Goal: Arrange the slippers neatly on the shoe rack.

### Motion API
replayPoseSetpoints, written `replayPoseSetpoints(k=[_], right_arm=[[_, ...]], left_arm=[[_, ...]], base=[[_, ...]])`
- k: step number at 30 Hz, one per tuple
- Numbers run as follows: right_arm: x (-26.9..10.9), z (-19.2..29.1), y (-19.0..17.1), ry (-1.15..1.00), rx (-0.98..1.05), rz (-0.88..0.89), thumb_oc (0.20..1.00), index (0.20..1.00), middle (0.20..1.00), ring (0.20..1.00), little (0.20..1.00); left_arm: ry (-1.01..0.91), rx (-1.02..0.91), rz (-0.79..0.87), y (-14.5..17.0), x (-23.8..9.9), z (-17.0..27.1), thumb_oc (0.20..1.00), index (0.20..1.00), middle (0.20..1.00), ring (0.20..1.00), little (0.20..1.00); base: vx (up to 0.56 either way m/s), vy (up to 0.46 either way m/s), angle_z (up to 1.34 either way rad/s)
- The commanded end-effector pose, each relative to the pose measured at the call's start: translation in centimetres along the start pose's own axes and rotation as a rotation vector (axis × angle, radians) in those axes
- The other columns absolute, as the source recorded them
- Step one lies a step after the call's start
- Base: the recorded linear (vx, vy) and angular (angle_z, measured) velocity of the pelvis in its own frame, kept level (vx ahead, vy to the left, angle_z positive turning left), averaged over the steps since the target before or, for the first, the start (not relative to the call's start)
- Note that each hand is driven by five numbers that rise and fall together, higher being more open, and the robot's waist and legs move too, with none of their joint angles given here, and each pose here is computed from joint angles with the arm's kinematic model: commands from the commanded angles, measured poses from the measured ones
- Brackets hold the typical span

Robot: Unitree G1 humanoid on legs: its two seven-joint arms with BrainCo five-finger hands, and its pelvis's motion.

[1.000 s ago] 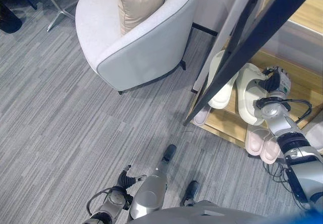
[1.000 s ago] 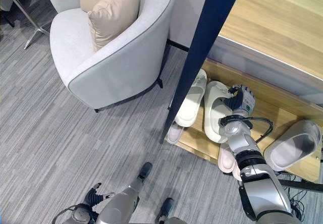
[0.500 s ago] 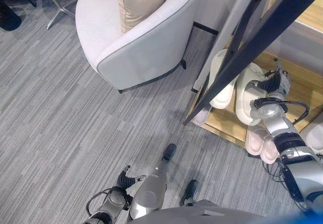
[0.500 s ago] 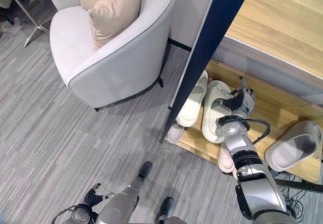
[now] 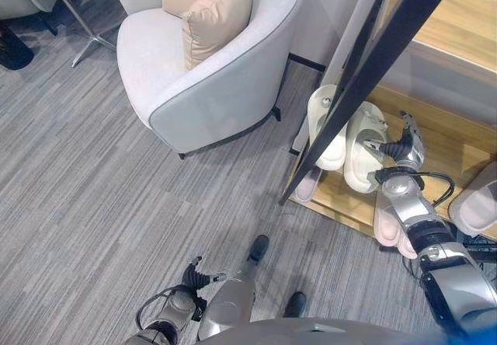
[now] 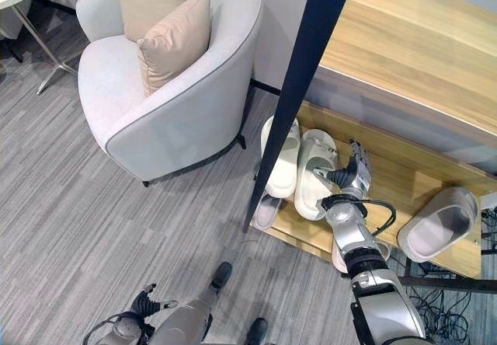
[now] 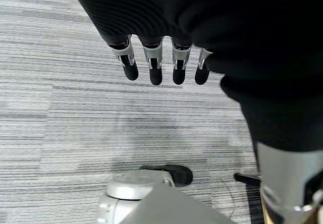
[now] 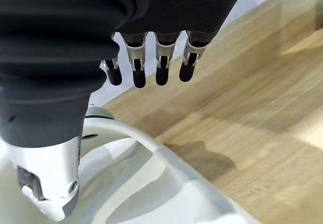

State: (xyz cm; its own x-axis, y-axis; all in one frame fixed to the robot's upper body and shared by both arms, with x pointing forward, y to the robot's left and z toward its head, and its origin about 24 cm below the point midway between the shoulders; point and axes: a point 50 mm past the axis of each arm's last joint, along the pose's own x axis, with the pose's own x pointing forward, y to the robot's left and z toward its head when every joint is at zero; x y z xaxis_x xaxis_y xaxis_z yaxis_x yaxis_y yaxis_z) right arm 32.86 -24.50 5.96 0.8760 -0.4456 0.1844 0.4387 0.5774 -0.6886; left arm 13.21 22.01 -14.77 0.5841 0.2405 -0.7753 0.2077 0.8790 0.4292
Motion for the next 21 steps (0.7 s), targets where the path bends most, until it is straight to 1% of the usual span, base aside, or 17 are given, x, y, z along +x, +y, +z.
replayPoseSetpoints(k=[1,6,8,14,19,21], right_arm=[[0.8,1.0,-2.2,-0.101,-0.050,-0.072,1.000,1.000,1.000,1.000,1.000],[0.1,1.1,-2.7,-0.124,-0.018,-0.109,1.000,1.000,1.000,1.000,1.000],[-1.2,1.1,-3.0,-0.146,0.021,-0.122,1.000,1.000,1.000,1.000,1.000],[-3.2,0.9,-2.7,-0.168,0.137,-0.079,1.000,1.000,1.000,1.000,1.000],[-3.8,2.5,-2.9,-0.308,0.092,0.013,1.000,1.000,1.000,1.000,1.000],[-3.7,2.9,-3.1,-0.336,0.078,0.000,1.000,1.000,1.000,1.000,1.000]], left_arm=[[0.022,-0.007,-0.091,-2.8,-0.5,-0.3,1.000,1.000,1.000,1.000,1.000],[0.025,-0.029,-0.097,-3.0,-0.5,-0.2,1.000,1.000,1.000,1.000,1.000],[0.038,-0.056,-0.088,-2.9,-0.5,-0.3,1.000,1.000,1.000,1.000,1.000],[0.061,-0.079,-0.079,-2.7,-0.6,-0.8,1.000,1.000,1.000,1.000,1.000],[0.061,-0.076,-0.087,-2.6,-0.7,-1.2,1.000,1.000,1.000,1.000,1.000],[0.060,-0.072,-0.089,-2.7,-0.8,-1.2,1.000,1.000,1.000,1.000,1.000]], base=[[0.00,0.000,0.00],[0.00,0.000,0.00],[0.01,-0.003,-0.02],[0.02,-0.002,-0.08],[0.00,-0.004,-0.06],[0.00,0.000,0.00]])
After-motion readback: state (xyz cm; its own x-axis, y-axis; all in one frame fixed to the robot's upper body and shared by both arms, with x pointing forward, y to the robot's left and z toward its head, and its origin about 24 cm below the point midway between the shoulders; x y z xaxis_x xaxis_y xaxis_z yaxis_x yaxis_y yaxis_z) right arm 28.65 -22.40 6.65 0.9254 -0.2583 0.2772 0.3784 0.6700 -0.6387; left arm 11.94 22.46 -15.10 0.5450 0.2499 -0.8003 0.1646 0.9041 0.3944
